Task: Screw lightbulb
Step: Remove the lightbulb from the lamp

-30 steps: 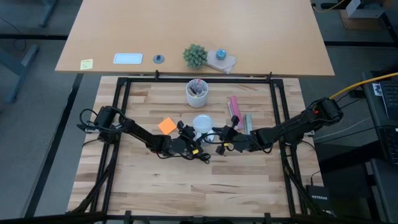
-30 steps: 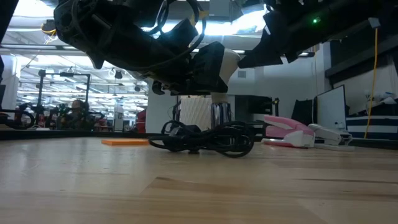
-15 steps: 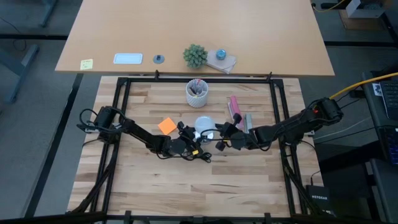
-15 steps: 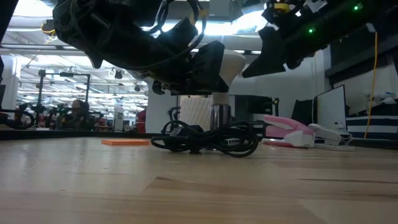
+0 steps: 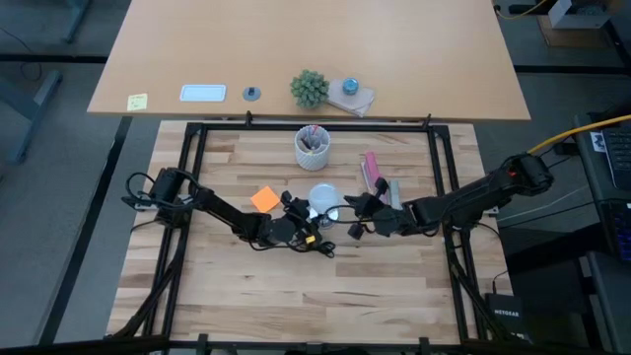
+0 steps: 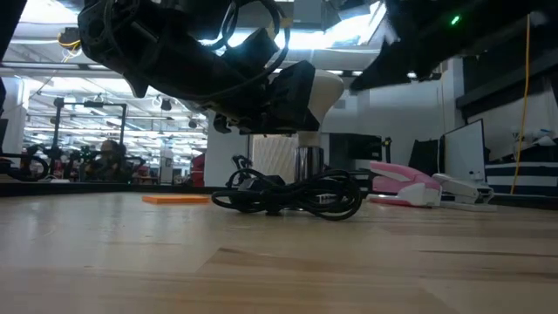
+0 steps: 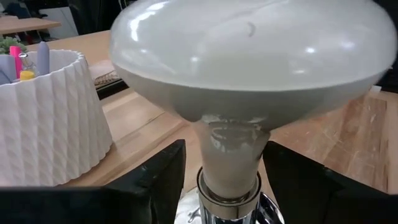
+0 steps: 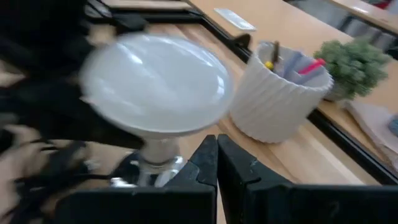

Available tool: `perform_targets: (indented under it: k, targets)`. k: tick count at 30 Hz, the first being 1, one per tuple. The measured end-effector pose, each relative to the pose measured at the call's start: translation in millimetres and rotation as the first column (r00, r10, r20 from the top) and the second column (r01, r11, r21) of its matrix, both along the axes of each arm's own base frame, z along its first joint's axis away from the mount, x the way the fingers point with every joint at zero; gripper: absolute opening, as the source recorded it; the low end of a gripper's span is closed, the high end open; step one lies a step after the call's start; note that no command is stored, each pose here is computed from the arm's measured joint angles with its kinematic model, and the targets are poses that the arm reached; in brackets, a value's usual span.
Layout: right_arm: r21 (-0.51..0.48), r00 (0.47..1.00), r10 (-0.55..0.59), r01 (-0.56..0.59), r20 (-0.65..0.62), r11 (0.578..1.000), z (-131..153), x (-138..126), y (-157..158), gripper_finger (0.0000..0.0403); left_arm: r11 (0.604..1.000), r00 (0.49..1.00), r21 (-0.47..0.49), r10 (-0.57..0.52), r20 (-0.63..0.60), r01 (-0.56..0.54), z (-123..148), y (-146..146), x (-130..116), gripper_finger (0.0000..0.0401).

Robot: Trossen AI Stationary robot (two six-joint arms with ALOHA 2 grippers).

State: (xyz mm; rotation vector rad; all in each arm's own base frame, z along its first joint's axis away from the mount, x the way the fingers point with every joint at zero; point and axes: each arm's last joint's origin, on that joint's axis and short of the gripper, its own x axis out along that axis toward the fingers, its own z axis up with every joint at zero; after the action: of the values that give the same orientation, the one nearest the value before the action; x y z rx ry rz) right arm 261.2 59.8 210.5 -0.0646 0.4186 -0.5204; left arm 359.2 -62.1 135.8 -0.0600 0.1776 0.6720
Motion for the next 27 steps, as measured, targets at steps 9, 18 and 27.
perform_targets:
  k: [9,18,27]
  targets:
    - [0.071,0.970,0.204,-0.214,0.132,0.974,31.3,-23.3,31.9,0.0003,1.000,1.000,0.000,0.001,0.001,-0.001,0.1,0.4,0.1,0.0205]
    - [0.034,0.943,0.302,-0.310,0.142,0.950,15.8,-0.4,38.8,0.0003,1.000,1.000,0.000,0.001,0.002,-0.001,0.1,0.4,0.1,0.0205]
    - [0.027,0.973,0.214,-0.217,0.087,0.976,-1.2,15.7,16.6,0.0003,1.000,1.000,0.000,0.001,0.002,-0.001,0.1,0.4,0.1,0.0205]
